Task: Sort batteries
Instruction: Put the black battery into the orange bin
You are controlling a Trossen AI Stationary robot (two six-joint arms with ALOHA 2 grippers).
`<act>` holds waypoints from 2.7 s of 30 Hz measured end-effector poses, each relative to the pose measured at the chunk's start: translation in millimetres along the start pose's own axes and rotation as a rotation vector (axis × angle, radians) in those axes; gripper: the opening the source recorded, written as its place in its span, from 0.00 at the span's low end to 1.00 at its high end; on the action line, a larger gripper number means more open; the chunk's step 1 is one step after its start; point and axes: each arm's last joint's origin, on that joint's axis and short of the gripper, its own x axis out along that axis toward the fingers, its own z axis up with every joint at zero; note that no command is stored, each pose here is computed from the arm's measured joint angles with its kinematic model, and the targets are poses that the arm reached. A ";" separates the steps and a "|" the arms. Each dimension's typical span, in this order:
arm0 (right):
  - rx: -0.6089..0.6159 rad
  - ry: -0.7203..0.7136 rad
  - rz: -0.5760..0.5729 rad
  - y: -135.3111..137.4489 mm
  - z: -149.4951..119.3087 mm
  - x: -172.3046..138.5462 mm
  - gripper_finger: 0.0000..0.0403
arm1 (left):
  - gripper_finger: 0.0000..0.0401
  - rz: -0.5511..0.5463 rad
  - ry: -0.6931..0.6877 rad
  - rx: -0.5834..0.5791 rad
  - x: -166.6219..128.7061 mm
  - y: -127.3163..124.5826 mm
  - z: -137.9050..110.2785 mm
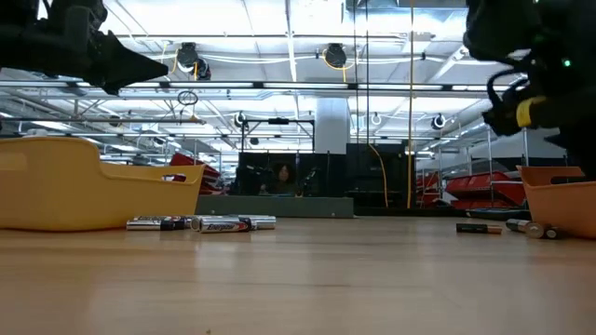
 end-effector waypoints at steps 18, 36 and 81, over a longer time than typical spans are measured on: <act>-0.006 -0.149 0.036 -12.0 46.3 19.6 0.39 | 0.08 -0.005 -0.015 -0.028 0.0 0.0 1.6; -0.022 -0.145 -0.032 -8.8 63.7 -80.9 0.37 | 0.08 -0.005 -0.014 -0.006 0.0 0.0 1.5; -0.191 -0.204 -0.079 121.7 154.1 -52.2 0.38 | 0.08 -0.047 0.051 -0.077 -0.3 -2.0 -5.4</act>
